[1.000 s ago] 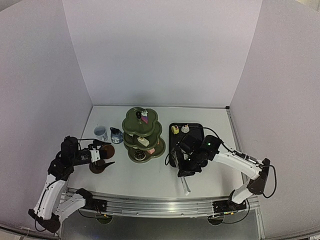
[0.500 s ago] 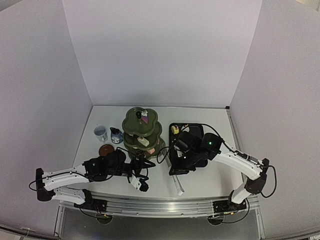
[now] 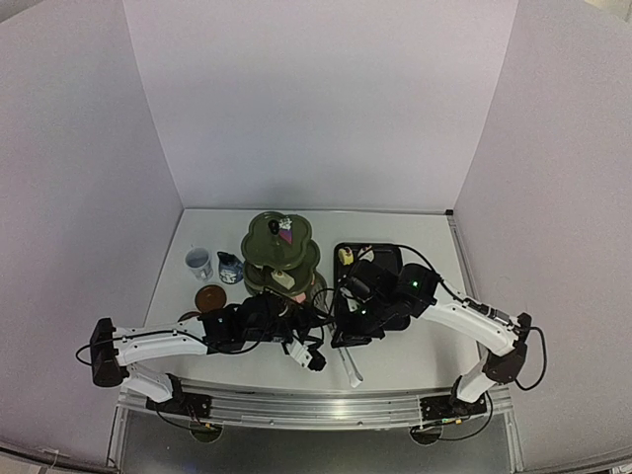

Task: Serve the afternoon tea

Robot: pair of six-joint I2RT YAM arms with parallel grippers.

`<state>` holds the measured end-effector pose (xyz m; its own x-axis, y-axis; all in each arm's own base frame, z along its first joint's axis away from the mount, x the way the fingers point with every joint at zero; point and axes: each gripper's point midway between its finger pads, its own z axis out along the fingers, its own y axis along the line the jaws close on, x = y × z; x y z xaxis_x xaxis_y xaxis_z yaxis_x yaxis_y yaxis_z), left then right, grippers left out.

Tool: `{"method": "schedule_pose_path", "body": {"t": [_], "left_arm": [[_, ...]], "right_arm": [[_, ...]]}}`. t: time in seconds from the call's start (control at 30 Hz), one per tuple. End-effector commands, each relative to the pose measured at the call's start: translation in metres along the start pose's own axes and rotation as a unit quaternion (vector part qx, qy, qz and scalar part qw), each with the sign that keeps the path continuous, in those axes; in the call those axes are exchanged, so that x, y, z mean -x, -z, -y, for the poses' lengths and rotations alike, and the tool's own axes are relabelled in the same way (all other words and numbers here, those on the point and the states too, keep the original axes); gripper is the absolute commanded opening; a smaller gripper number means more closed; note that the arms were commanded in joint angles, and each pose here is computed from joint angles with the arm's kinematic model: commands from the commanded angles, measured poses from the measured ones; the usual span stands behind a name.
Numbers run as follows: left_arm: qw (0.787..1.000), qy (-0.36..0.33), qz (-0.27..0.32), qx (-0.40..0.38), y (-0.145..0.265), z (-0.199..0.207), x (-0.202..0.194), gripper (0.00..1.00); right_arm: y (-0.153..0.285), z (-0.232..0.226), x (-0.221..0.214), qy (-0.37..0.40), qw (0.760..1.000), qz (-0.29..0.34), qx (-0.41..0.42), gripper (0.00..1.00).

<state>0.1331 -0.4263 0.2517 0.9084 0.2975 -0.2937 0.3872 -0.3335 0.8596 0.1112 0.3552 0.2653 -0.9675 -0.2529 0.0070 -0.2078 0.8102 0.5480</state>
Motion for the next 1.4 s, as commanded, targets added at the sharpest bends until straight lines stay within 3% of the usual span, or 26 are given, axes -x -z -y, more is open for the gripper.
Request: {"method": "schedule_pose_path", "body": {"t": [0.0, 0.3, 0.63, 0.73, 0.87, 1.07, 1.2, 1.37], "left_arm": [[1.0, 0.017, -0.015, 0.017, 0.006, -0.024, 0.0, 0.63], [0.999, 0.017, -0.026, -0.012, 0.004, -0.011, -0.005, 0.39], [0.999, 0.033, -0.039, -0.01, 0.007, -0.011, -0.008, 0.01], [0.997, 0.053, -0.055, -0.001, 0.007, -0.015, -0.014, 0.0], [0.993, 0.085, -0.079, 0.015, 0.008, -0.02, -0.022, 0.0], [0.985, 0.128, -0.101, 0.052, 0.016, -0.032, -0.03, 0.0], [0.984, 0.136, -0.1, 0.061, 0.019, -0.033, -0.03, 0.0], [0.984, 0.138, -0.096, 0.066, 0.021, -0.034, -0.029, 0.0]], "right_arm": [[0.015, -0.021, -0.014, 0.057, 0.998, 0.002, 0.04, 0.0], [0.009, -0.031, -0.022, 0.091, 0.995, -0.013, 0.048, 0.0], [0.012, -0.022, -0.013, 0.084, 0.996, 0.02, 0.027, 0.0], [0.014, -0.015, -0.001, 0.064, 0.997, 0.053, 0.005, 0.04], [0.015, -0.01, 0.009, 0.047, 0.994, 0.092, -0.018, 0.31], [0.012, -0.016, 0.006, 0.033, 0.991, 0.127, -0.021, 0.52], [0.003, -0.015, 0.002, 0.028, 0.991, 0.126, -0.023, 0.54], [0.005, -0.011, 0.008, 0.025, 0.987, 0.156, -0.022, 0.38]]}}
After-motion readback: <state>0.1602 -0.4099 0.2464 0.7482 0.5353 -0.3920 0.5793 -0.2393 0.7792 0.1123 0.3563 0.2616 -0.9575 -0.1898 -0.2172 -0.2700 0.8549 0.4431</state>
